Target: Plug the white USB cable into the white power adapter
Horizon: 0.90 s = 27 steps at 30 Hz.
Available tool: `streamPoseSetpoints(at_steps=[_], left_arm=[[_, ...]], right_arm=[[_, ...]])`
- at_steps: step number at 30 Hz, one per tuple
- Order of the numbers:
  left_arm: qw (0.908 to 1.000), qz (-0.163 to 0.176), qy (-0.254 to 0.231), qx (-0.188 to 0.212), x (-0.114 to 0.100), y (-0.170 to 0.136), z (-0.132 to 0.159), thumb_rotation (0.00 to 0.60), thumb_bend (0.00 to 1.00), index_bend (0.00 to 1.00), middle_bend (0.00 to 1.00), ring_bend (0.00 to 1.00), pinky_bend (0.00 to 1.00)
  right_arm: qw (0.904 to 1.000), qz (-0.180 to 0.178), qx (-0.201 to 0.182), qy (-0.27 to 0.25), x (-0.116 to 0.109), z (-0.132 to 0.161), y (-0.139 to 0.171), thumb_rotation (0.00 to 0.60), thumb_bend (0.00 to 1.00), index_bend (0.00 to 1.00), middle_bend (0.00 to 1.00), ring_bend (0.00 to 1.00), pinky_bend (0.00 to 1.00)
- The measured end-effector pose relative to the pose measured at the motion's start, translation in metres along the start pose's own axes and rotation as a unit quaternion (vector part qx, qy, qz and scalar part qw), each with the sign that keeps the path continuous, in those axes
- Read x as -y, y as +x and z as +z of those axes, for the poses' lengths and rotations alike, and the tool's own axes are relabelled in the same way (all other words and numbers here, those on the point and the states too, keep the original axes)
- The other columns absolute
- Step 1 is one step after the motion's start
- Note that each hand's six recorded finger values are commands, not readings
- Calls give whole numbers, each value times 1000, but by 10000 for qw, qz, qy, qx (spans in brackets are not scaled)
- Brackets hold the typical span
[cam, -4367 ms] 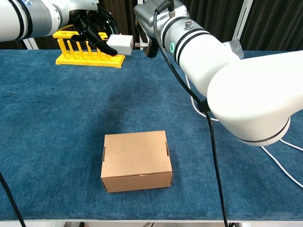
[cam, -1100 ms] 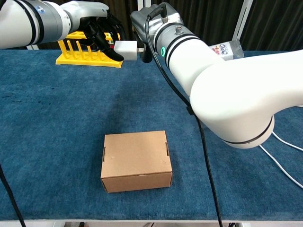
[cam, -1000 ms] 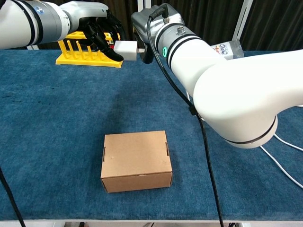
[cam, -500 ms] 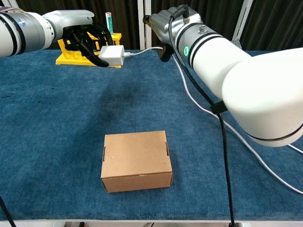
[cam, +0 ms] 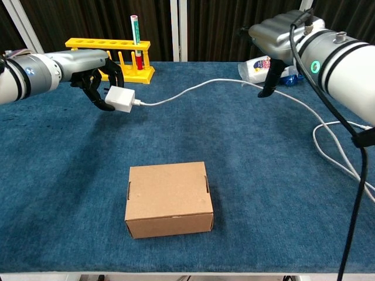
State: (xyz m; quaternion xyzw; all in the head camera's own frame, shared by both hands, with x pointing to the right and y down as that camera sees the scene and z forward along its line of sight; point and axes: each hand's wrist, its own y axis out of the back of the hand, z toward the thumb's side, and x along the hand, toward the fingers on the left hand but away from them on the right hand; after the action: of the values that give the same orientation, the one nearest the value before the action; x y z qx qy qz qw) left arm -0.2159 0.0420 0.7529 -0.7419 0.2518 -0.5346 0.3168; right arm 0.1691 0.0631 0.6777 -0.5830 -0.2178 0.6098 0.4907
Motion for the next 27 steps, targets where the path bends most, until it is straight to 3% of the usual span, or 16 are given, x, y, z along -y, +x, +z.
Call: streamPoseSetpoints(at_steps=[3,6,10,13,20,27], left_arm=[[9999,-71,95,42,7,2,2,600,266,448,402,535,800],[9998,-117,178,53,9,1,3,600,239,302,262,349,677],[9999,-75,85,42,7,-2,3,592,216,255,175,222,478],[10000,10,-63,25,2,-7,3,581,197,253,171,217,443],[9985,441,-285,-144,-24,-37,-17,600,190,270,199,218,423],[9921,1101,68,-604,-57,-105,-73,600,191,314,248,217,329]], right_arm=[[9998,104,44,173,8,-10,4,600,0,0,144,136,235],[9990,117,71,414,12,-15,7,600,0,0,128,105,216],[9974,28,146,699,15,-22,11,600,0,0,107,80,183],[9985,50,136,536,19,-22,13,600,0,0,92,62,161],[9969,146,49,-778,22,-27,25,600,63,0,169,73,208],[9877,-145,199,-1543,8,-92,57,600,134,43,212,100,223]])
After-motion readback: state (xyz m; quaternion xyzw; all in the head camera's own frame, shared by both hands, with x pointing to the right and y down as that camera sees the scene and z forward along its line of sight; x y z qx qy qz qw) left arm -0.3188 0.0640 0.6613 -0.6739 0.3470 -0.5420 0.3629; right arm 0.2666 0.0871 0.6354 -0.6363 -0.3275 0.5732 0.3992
